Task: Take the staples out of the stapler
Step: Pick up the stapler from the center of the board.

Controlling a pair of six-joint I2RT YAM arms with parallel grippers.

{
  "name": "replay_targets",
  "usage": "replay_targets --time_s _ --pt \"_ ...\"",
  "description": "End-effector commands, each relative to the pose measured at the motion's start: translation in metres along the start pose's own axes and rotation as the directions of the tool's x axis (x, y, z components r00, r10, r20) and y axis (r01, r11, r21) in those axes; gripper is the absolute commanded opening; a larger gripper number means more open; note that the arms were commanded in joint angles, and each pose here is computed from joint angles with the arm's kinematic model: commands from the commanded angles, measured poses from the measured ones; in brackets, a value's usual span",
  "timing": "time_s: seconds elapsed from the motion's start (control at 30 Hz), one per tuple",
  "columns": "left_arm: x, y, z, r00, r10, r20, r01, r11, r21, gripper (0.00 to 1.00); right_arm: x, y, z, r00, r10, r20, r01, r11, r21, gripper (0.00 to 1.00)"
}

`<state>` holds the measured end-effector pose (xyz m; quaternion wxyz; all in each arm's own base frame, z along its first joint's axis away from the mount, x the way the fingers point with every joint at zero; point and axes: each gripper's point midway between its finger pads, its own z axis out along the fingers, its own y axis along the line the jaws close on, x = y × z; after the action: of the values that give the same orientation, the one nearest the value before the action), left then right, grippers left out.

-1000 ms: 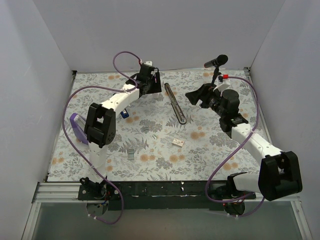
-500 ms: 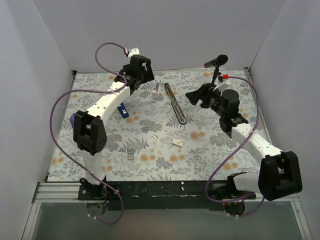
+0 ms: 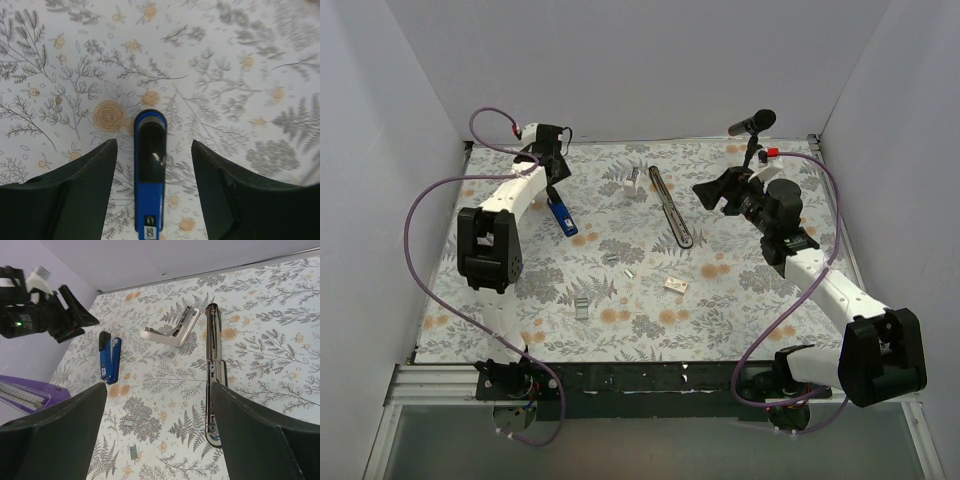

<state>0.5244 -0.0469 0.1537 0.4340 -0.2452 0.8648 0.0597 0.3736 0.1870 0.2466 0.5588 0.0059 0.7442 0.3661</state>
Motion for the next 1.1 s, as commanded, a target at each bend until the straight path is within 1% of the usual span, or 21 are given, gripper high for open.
replay_targets --time_s 0.0,0.03,0.07,0.17,0.2,0.3,0.4,0.57,0.7,0.77,0.83,0.9,0.97,1.0,1.03,1.07 --pt "0.023 0.008 0.024 0.994 0.002 -0.105 -0.003 1.000 -0.012 0.60 -0.024 0.010 -0.005 0.996 -0.057 0.066 0.059 0.998 -0.025 0.92" --pt "0.026 0.006 0.028 0.993 0.006 -0.116 -0.007 1.000 -0.002 0.59 -0.025 0.010 -0.004 0.996 -0.063 0.069 0.065 0.998 -0.023 0.92" --pt "0.034 0.007 0.035 0.991 0.014 -0.131 -0.015 1.000 -0.010 0.59 -0.024 0.010 -0.005 0.996 -0.065 0.067 0.066 0.998 -0.024 0.92" --pt "0.041 0.010 0.043 0.989 0.021 -0.149 -0.027 0.999 -0.040 0.59 -0.024 0.009 -0.004 0.996 -0.069 0.065 0.070 0.997 -0.021 0.92" --pt "0.049 0.011 0.049 0.986 0.028 -0.167 -0.037 0.998 -0.047 0.58 -0.025 0.010 -0.004 0.995 -0.069 0.067 0.070 0.997 -0.020 0.92" --pt "0.057 0.012 0.055 0.982 0.036 -0.186 -0.047 0.998 -0.050 0.54 -0.026 0.007 -0.003 0.995 -0.071 0.068 0.072 0.997 -0.012 0.92" --pt "0.056 0.012 0.053 0.982 0.032 -0.186 -0.041 0.998 -0.049 0.49 -0.025 0.007 -0.001 0.995 -0.073 0.064 0.074 0.997 -0.011 0.92" --pt "0.048 0.010 0.045 0.983 0.045 -0.179 -0.052 0.998 -0.034 0.48 -0.021 0.004 0.002 0.997 -0.064 0.052 0.065 0.998 -0.010 0.91" --pt "0.050 0.007 0.042 0.977 0.068 -0.200 -0.070 0.997 -0.006 0.39 -0.020 0.005 0.004 0.998 -0.050 0.049 0.051 0.998 -0.023 0.91" --pt "0.050 0.008 0.040 0.976 0.078 -0.204 -0.080 0.997 -0.003 0.32 -0.019 0.007 0.004 0.998 -0.049 0.044 0.050 0.998 -0.031 0.91" --pt "0.051 0.008 0.039 0.973 0.090 -0.213 -0.090 0.996 0.009 0.14 -0.017 0.005 0.004 0.998 -0.046 0.039 0.047 0.999 -0.025 0.91" --pt "0.050 0.007 0.034 0.968 0.130 -0.215 -0.125 0.991 0.037 0.00 -0.013 0.003 0.005 0.999 -0.044 0.029 0.044 0.999 -0.021 0.91" --pt "0.051 0.001 0.025 0.961 0.164 -0.221 -0.152 0.986 0.072 0.00 -0.007 0.002 0.005 0.999 -0.041 0.011 0.042 0.999 -0.024 0.90" --pt "0.042 -0.002 0.014 0.962 0.185 -0.199 -0.168 0.981 0.098 0.00 -0.003 0.002 0.006 0.999 -0.039 -0.005 0.039 0.999 -0.033 0.90" --pt "0.046 -0.005 0.007 0.957 0.204 -0.204 -0.182 0.976 0.121 0.00 0.002 0.006 0.005 0.999 -0.042 -0.026 0.040 0.997 -0.062 0.90" --pt "0.042 -0.012 -0.003 0.959 0.208 -0.191 -0.178 0.970 0.164 0.00 0.007 0.007 0.004 0.998 -0.038 -0.044 0.035 0.997 -0.075 0.90"
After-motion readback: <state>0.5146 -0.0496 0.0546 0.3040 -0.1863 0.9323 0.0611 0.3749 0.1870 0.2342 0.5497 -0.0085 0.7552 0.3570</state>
